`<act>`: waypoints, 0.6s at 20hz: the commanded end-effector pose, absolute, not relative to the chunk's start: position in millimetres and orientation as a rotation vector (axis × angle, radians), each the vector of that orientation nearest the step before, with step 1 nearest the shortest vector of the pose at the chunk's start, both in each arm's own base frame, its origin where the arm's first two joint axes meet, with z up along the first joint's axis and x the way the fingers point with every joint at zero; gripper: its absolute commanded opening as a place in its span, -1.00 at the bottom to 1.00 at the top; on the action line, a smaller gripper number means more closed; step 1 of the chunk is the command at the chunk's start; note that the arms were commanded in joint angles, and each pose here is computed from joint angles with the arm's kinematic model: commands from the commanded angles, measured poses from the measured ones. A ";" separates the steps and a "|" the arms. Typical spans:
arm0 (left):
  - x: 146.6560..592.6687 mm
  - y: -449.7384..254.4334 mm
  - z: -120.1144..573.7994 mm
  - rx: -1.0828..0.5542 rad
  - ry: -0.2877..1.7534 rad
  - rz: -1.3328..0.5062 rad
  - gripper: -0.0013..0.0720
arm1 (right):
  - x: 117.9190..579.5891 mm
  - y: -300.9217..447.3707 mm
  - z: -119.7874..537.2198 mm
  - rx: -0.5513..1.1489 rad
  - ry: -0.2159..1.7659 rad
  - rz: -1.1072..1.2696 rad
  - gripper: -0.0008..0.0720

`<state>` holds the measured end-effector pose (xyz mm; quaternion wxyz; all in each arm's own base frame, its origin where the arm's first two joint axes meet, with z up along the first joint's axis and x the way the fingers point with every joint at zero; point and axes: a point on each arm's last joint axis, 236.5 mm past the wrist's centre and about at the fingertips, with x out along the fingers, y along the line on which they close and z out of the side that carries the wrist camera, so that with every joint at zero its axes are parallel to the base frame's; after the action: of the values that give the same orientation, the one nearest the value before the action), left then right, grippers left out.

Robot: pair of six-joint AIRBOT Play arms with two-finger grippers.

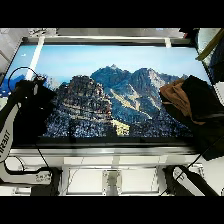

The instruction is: Fold the clothes and pants, and hang the long-sleeved shirts on hangers.

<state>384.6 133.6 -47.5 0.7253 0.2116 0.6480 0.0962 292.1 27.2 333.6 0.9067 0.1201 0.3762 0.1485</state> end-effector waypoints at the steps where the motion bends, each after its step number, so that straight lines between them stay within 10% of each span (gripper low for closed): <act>1: 383.7 140.6 -50.2 0.466 1.436 0.222 -0.01 | 292.6 24.6 332.2 0.246 0.780 0.294 -0.97; 12: 372.1 152.4 -65.9 0.445 1.502 0.238 0.03 | 296.9 14.9 331.3 0.238 0.772 0.251 -0.97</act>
<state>378.8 148.3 -58.4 0.7146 0.2035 0.6610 0.1052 294.1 18.6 330.5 0.9089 0.1163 0.3789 0.1296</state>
